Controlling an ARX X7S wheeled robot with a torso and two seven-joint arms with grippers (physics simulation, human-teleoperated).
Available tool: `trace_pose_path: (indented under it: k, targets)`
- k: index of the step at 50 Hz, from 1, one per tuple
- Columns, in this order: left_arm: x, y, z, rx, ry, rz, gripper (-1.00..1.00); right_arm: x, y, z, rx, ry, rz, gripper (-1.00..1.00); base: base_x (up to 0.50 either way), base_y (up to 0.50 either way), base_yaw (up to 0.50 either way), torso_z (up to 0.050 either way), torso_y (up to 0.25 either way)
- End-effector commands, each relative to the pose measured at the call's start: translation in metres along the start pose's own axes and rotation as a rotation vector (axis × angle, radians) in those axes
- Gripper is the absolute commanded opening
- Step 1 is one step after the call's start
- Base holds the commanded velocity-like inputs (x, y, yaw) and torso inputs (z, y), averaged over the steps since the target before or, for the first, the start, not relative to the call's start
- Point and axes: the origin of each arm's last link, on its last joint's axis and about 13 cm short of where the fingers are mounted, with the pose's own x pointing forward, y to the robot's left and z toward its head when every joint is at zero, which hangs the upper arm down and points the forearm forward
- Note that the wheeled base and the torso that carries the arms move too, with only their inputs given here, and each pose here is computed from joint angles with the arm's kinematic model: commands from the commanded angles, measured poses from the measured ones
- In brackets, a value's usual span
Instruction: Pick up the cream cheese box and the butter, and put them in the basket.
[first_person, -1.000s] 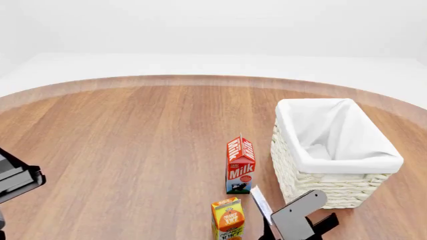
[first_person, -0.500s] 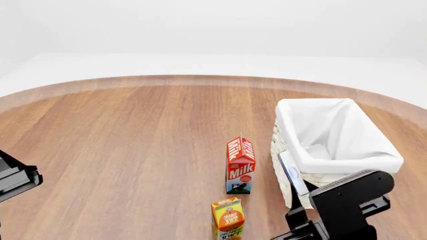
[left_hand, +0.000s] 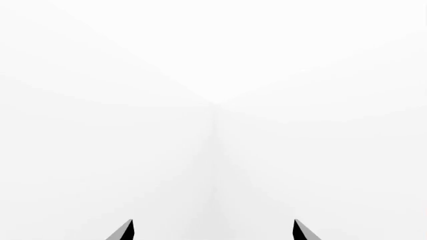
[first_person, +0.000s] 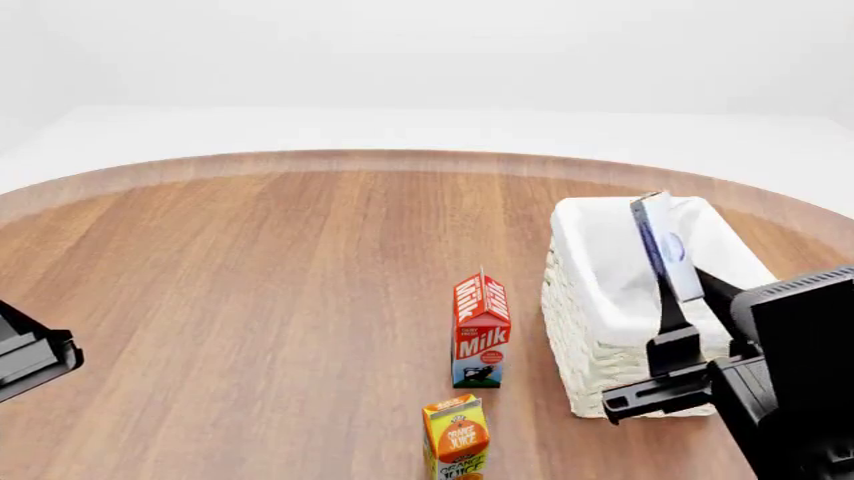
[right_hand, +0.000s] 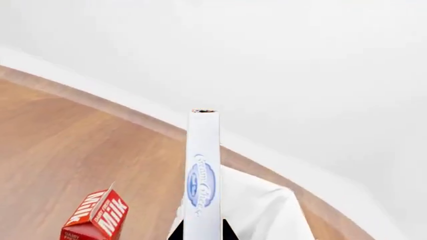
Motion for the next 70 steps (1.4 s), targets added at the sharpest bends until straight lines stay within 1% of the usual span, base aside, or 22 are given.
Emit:
trace_pose_path:
  k: [1, 13, 16, 17, 18, 19, 21, 22, 24, 27, 29, 31, 34, 35, 37, 38, 40, 47, 50, 57, 64, 70]
  targets:
    - [0.0, 0.003, 0.001, 0.014, -0.016, 0.005, 1.0, 0.005, -0.022, 0.024, 0.006, -0.096, -0.089, -1.0, 0.0, 0.0, 0.0, 0.0, 0.0]
    - [0.0, 0.002, 0.002, 0.014, -0.016, 0.001, 1.0, 0.015, -0.044, 0.043, 0.012, -0.1, -0.132, -1.0, 0.0, 0.0, 0.0, 0.0, 0.001]
    - [0.0, 0.002, 0.002, 0.015, -0.015, -0.001, 1.0, 0.019, -0.049, 0.046, 0.016, -0.091, -0.115, -1.0, 0.0, 0.0, 0.0, 0.0, 0.0]
    - [0.0, 0.002, 0.002, 0.015, -0.016, -0.001, 1.0, 0.02, -0.051, 0.047, 0.028, -0.077, -0.089, -1.0, 0.0, 0.0, 0.0, 0.0, 0.0]
    - [0.0, 0.001, 0.002, 0.014, -0.016, -0.002, 1.0, 0.024, -0.055, 0.047, 0.037, -0.074, -0.111, -1.0, 0.0, 0.0, 0.0, 0.0, 0.0]
    - [0.0, 0.001, 0.002, 0.015, -0.017, -0.003, 1.0, 0.025, -0.057, 0.048, 0.06, -0.056, -0.09, -1.0, 0.0, 0.0, 0.0, 0.0, 0.0]
    - [0.0, 0.001, 0.001, 0.015, -0.016, -0.004, 1.0, 0.027, -0.06, 0.048, 0.055, -0.063, -0.115, -1.0, 0.0, 0.0, 0.0, 0.0, 0.0]
    - [0.0, 0.001, 0.002, 0.015, -0.016, -0.004, 1.0, 0.029, -0.063, 0.049, 0.1, -0.038, -0.102, -1.0, 0.0, 0.0, 0.0, 0.0, 0.0]
    - [0.0, 0.001, 0.002, 0.015, -0.016, -0.004, 1.0, 0.031, -0.066, 0.05, 0.105, -0.045, -0.098, -1.0, 0.0, 0.0, 0.0, 0.0, 0.0]
    - [0.0, 0.001, 0.001, 0.015, -0.016, -0.005, 1.0, 0.038, -0.073, 0.051, 0.157, -0.02, -0.1, -1.0, 0.0, 0.0, 0.0, 0.0, 0.003]
    - [0.0, 0.0, 0.001, 0.015, -0.015, -0.007, 1.0, 0.041, -0.075, 0.05, 0.16, -0.018, -0.102, -1.0, 0.0, 0.0, 0.0, 0.0, 0.0]
    - [0.0, 0.0, 0.001, 0.015, -0.015, -0.008, 1.0, 0.045, -0.077, 0.049, 0.181, 0.002, -0.101, -1.0, 0.0, 0.0, 0.0, 0.0, 0.0]
    - [0.0, 0.0, 0.001, 0.015, -0.013, -0.009, 1.0, 0.053, -0.078, 0.046, 0.202, 0.033, -0.072, -1.0, 0.0, 0.0, 0.0, 0.0, 0.0]
    - [0.001, 0.0, 0.001, 0.015, -0.013, -0.009, 1.0, 0.054, -0.078, 0.046, 0.212, 0.045, -0.042, -1.0, 0.0, 0.0, 0.0, 0.0, 0.0]
    - [0.001, 0.0, 0.001, 0.016, -0.013, -0.009, 1.0, 0.057, -0.077, 0.046, 0.232, 0.059, -0.037, -1.0, 0.0, 0.0, 0.0, 0.0, 0.0]
    - [0.001, 0.0, 0.0, 0.015, -0.012, -0.01, 1.0, 0.059, -0.077, 0.046, 0.27, 0.079, -0.011, -1.0, 0.0, 0.0, 0.0, 0.0, 0.0]
    - [0.001, -0.001, 0.0, 0.016, -0.011, -0.012, 1.0, 0.066, -0.078, 0.045, 0.298, 0.107, -0.01, -1.0, 0.0, 0.0, 0.0, 0.0, 0.0]
    - [0.001, -0.001, 0.0, 0.015, -0.009, -0.013, 1.0, 0.083, -0.084, 0.054, 0.305, 0.116, -0.013, -1.0, 0.0, 0.0, 0.0, 0.0, 0.001]
    - [0.0, -0.001, 0.0, 0.015, -0.007, -0.016, 1.0, 0.093, -0.089, 0.057, 0.319, 0.135, -0.038, -1.0, 0.0, 0.0, 0.0, 0.0, 0.0]
    - [0.0, -0.001, -0.001, 0.015, -0.004, -0.017, 1.0, 0.107, -0.089, 0.059, 0.321, 0.156, -0.032, -1.0, 0.0, 0.0, 0.0, 0.0, 0.0]
    - [0.0, -0.002, -0.001, 0.016, -0.001, -0.021, 1.0, 0.123, -0.097, 0.064, 0.328, 0.172, -0.058, -1.0, 0.0, 0.0, 0.0, 0.0, 0.001]
    - [-0.001, -0.002, -0.002, 0.016, 0.002, -0.025, 1.0, 0.135, -0.091, 0.055, 0.331, 0.21, -0.047, -1.0, 0.0, 0.0, 0.0, 0.0, 0.0]
